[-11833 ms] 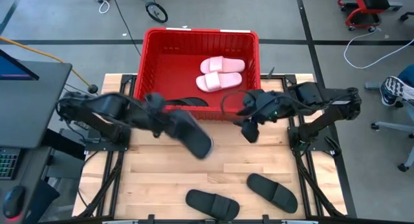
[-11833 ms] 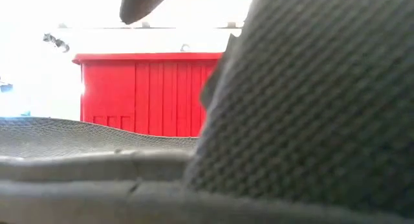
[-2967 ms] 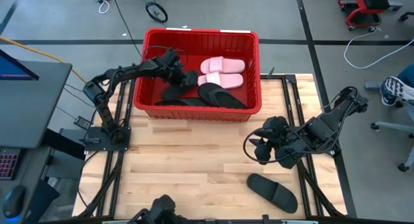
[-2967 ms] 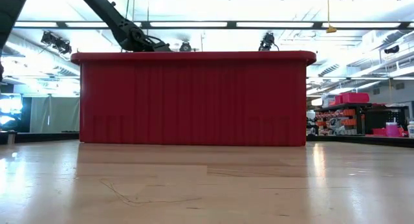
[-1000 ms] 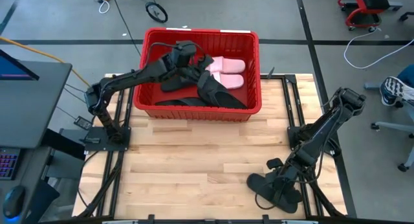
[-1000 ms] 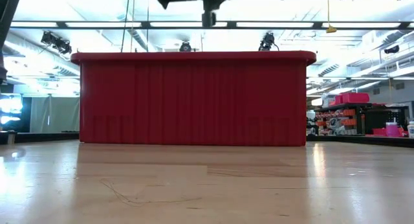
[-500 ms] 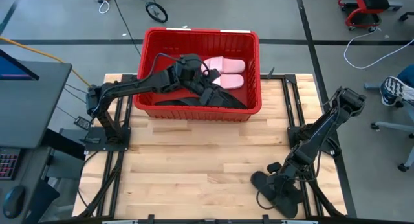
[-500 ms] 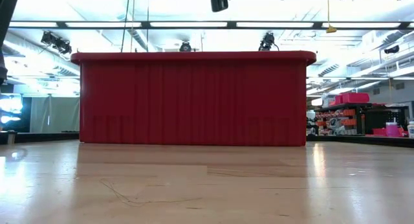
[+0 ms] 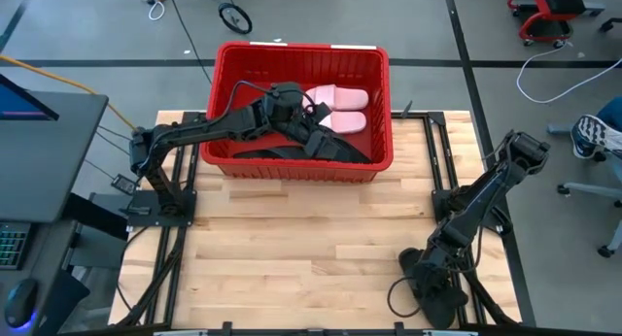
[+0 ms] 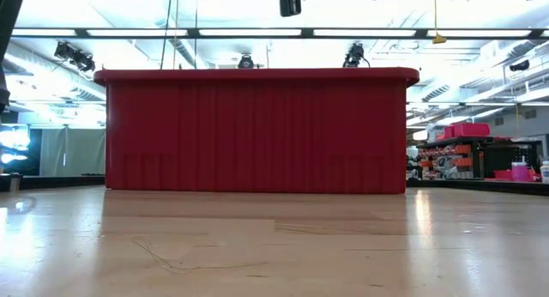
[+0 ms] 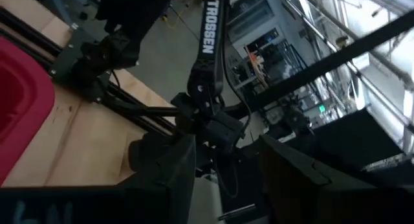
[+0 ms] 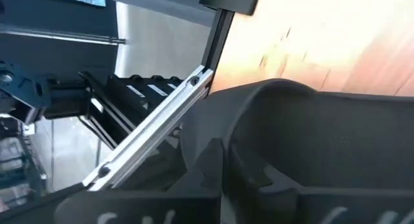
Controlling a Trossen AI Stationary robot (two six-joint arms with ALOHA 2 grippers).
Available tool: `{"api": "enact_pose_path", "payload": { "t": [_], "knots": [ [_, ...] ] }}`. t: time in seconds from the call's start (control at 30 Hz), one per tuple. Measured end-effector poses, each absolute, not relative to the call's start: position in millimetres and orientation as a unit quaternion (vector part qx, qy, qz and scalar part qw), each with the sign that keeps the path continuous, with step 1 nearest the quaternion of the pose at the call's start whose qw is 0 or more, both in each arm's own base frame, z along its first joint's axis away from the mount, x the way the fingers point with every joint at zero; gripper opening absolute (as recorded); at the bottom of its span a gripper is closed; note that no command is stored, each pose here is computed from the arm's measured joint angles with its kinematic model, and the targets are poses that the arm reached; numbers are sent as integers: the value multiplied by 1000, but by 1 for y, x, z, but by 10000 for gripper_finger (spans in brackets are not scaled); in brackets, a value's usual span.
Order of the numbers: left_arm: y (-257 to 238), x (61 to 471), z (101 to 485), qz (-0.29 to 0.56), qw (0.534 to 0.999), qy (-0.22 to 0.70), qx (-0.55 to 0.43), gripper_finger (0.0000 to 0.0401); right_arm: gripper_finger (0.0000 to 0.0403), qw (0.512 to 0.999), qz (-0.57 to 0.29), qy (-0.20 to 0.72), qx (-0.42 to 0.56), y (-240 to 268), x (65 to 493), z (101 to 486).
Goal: Pick and place slides into bin
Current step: Put the black slide into the red bin
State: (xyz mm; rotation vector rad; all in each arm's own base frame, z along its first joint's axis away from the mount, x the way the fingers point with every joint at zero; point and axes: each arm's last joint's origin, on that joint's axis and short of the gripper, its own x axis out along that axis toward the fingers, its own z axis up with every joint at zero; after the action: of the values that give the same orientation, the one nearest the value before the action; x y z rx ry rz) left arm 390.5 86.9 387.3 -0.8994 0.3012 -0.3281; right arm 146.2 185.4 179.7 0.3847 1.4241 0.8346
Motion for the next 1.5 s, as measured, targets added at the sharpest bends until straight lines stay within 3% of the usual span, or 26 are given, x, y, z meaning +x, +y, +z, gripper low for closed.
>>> {"api": "enact_pose_path", "payload": {
  "t": [0.23, 0.6, 0.8, 1.17, 1.5],
  "knots": [
    [75, 393, 385, -166, 880, 155, -418, 172, 8, 674, 367, 620, 168, 196, 148, 201],
    [26, 400, 377, -174, 902, 186, -349, 174, 8, 802, 324, 502, 16, 198, 158, 304],
    [-3, 401, 372, -155, 904, 206, -340, 189, 7, 830, 264, 491, -21, 184, 161, 333],
    [-38, 419, 345, -102, 909, 222, -337, 242, 7, 854, 220, 470, -42, 158, 184, 342],
    [-34, 440, 332, -82, 923, 175, -334, 248, 7, 871, 184, 452, -57, 136, 203, 343]
  ]
}}
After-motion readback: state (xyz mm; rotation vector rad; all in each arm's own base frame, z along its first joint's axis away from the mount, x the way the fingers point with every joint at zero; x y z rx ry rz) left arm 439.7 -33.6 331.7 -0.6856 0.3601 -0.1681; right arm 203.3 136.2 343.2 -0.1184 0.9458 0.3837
